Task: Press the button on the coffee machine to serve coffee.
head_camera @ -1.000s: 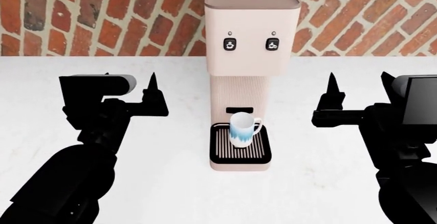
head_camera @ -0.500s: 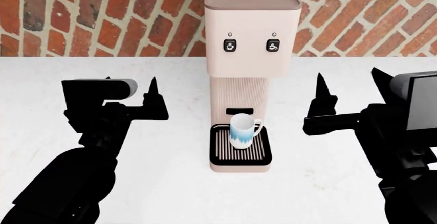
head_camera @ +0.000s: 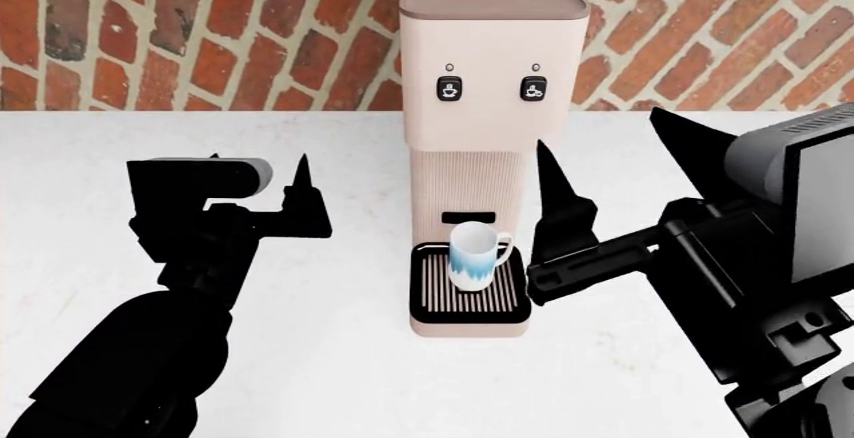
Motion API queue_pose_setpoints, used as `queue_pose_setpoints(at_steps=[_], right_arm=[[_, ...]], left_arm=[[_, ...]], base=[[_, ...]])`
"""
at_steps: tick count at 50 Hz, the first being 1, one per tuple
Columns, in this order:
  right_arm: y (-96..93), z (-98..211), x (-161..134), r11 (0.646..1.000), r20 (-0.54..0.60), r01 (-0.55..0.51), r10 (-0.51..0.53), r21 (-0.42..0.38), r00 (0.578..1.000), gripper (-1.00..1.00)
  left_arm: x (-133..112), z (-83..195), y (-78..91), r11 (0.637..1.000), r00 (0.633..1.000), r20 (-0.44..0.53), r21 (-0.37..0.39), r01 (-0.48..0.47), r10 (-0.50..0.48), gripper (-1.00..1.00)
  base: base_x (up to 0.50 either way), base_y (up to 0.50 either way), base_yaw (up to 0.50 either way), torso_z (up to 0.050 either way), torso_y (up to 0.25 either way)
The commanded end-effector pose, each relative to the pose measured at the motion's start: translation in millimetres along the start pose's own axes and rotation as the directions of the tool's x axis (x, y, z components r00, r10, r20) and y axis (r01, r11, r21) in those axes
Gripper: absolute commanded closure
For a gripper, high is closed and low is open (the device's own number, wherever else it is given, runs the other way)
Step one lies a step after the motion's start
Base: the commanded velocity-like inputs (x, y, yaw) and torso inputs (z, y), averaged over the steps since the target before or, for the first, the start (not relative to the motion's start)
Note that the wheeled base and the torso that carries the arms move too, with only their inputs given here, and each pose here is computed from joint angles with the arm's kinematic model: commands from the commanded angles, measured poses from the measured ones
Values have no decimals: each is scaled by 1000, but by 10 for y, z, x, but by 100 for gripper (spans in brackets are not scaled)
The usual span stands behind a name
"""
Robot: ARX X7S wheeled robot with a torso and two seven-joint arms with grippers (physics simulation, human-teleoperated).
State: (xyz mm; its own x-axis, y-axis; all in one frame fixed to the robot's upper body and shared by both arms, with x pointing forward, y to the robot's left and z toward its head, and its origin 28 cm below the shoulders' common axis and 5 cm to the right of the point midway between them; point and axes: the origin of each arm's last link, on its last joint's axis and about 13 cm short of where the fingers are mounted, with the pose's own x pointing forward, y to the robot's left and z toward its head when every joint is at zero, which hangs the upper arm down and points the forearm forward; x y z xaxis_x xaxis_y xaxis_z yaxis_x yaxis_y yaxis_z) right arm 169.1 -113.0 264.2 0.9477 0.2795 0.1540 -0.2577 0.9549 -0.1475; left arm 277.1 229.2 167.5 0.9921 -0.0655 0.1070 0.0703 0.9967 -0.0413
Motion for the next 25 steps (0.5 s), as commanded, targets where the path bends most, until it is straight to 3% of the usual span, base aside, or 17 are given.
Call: queue_pose_setpoints(at_steps=[1, 13, 14, 25], right_arm=[[101, 97, 41, 991, 10, -127, 126, 53, 992, -100], [136, 185, 43, 988, 36, -144, 142, 54, 989, -100], [131, 187, 38, 989, 40, -138, 136, 54, 990, 100], [106, 165, 119, 998, 21, -68, 68, -1, 997, 100]], left_arm=[[6, 3, -7, 1000, 1000, -1, -9, 2, -2, -100], [8, 0, 2, 1000, 1000, -2, -11, 2, -2, -100], [16, 6, 1, 1000, 1000, -1, -10, 0, 0, -100], [8, -24, 29, 1000, 1000, -6, -9, -6, 6, -100]], base=[[0, 0, 0, 0, 0], [0, 0, 0, 0, 0], [0, 0, 0, 0, 0], [0, 0, 0, 0, 0]])
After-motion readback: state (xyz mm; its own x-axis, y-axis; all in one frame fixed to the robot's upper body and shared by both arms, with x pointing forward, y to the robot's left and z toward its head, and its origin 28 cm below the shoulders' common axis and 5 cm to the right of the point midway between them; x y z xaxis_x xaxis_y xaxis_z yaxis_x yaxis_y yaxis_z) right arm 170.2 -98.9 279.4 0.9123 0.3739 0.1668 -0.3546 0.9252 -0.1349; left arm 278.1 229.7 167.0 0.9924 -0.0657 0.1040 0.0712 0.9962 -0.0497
